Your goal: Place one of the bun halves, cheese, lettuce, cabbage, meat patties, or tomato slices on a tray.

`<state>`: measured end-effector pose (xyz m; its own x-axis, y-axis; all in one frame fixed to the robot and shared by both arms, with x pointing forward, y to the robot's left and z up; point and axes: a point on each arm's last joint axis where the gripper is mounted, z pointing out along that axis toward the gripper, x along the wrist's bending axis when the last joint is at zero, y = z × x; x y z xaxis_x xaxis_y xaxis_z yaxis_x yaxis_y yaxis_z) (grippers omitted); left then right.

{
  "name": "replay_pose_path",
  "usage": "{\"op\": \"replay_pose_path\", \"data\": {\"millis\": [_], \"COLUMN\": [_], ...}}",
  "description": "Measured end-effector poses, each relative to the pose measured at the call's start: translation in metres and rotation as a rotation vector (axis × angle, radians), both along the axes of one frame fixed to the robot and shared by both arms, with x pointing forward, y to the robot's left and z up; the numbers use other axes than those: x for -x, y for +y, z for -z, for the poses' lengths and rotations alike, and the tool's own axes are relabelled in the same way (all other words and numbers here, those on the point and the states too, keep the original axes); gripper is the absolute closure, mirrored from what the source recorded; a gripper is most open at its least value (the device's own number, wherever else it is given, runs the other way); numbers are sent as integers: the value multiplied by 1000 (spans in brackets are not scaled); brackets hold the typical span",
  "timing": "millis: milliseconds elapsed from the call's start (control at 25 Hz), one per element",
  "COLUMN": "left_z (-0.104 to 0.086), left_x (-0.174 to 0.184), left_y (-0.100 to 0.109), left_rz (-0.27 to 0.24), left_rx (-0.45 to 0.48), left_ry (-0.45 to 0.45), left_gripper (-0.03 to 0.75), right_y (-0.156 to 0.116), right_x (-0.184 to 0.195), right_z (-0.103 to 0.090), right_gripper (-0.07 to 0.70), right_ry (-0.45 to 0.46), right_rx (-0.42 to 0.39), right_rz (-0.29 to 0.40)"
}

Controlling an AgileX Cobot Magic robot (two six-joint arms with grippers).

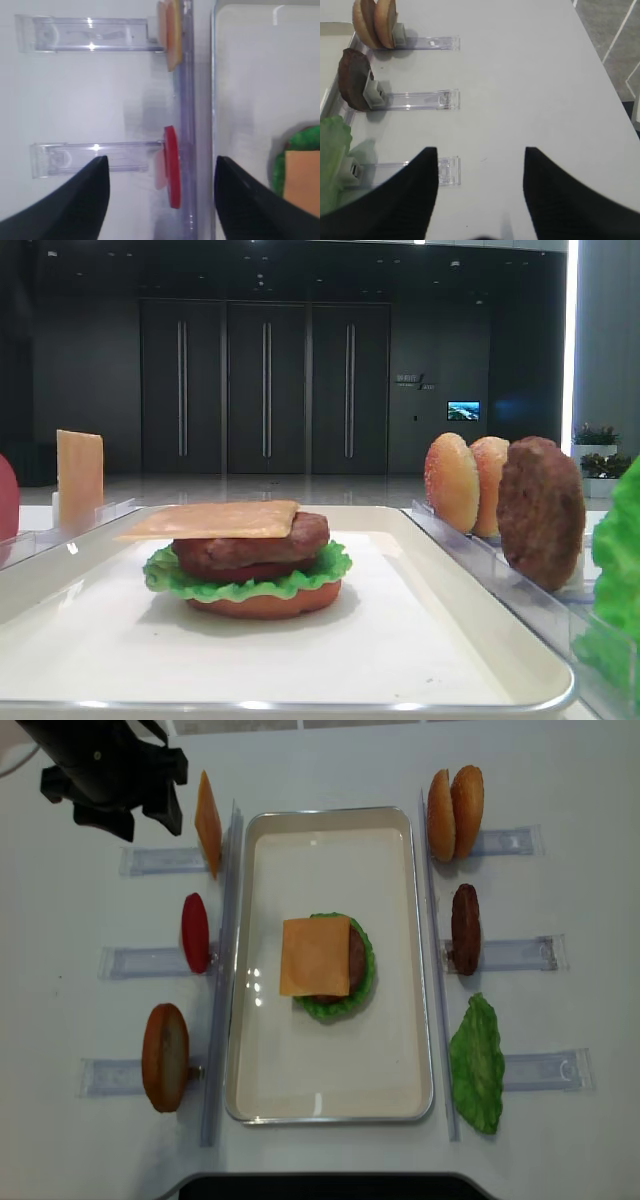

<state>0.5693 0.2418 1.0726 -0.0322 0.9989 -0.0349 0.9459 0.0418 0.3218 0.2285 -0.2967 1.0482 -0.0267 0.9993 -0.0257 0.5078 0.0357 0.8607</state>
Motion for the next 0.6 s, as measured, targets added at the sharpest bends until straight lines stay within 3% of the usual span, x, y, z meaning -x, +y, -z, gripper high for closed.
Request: {"op": "replay_pose_path", "data": {"millis": [160, 320, 480, 600], "left_z": [7, 10, 10, 14], "left_x": [-7, -6, 6, 42], "left_y": [51, 97, 112, 110], "left_rz": [-99, -155, -161, -148], "left_rx": [-52, -99, -176, -204], "left_ry": [41, 60, 85, 109], "left_gripper": [221, 231, 232, 239], "right_y": [0, 0, 0, 0], "right_x": [0, 0, 0, 0], "right_z": [0, 0, 0, 0], "right_gripper": [263, 263, 263, 265], "right_ry": [0, 0, 0, 0], "right_rx": [0, 0, 0, 0], "right_rz": [0, 0, 0, 0]}}
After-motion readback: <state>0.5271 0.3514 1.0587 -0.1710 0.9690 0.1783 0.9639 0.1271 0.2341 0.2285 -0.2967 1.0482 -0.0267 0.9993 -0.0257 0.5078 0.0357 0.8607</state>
